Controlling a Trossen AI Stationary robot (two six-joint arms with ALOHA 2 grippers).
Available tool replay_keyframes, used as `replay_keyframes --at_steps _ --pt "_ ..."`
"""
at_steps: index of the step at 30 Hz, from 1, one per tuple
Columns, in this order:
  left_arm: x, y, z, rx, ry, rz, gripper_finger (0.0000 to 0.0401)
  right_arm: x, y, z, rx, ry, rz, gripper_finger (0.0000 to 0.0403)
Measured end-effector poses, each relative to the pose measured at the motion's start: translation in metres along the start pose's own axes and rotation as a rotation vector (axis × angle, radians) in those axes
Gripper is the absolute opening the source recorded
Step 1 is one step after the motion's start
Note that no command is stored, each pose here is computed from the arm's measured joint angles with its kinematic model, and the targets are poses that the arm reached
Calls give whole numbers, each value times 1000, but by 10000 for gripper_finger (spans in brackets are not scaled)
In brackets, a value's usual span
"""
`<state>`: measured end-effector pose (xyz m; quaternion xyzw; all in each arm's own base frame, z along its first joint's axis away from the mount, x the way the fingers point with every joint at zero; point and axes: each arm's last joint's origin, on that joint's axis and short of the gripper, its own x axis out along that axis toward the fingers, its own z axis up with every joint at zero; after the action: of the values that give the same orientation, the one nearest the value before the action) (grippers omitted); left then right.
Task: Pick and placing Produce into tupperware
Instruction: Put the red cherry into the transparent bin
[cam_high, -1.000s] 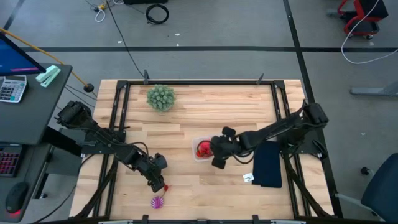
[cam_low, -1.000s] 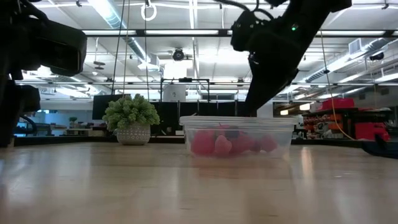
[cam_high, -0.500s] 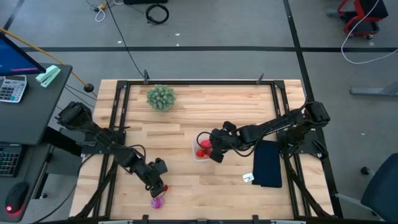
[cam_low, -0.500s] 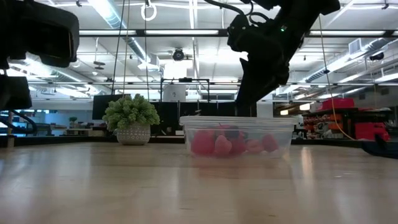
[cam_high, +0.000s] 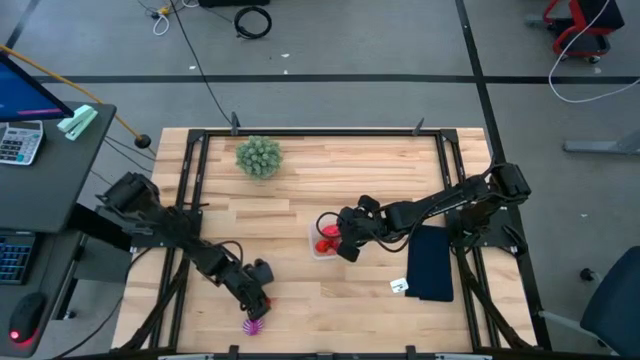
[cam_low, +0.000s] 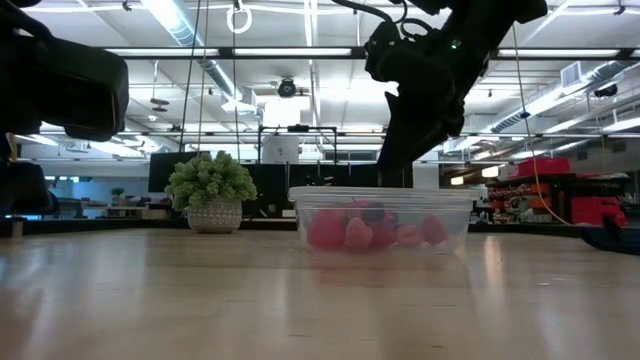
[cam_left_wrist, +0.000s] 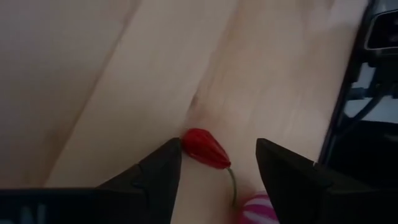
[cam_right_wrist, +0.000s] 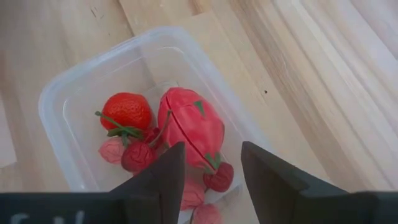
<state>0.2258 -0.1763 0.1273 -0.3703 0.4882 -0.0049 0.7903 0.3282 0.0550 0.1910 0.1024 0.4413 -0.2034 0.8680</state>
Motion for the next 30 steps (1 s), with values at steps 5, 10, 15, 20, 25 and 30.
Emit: replay_keyframes --at_steps 5,10,15,20,25,30 --pt "1 -2 1 0 -6 -18 211 0 0 1 2 -6 0 164" --pt "1 -1 1 0 -6 -18 210 0 0 1 3 -21 -17 165" --pt "2 -1 0 0 -4 -13 201 0 0 1 2 -21 -17 164" --pt "7 2 -1 -3 1 3 189 0 0 1 2 -21 -17 165" --pt "8 2 -1 27 2 6 173 0 0 1 1 -21 -17 164" --pt "8 3 -1 28 5 16 149 0 0 1 1 -22 -17 165"
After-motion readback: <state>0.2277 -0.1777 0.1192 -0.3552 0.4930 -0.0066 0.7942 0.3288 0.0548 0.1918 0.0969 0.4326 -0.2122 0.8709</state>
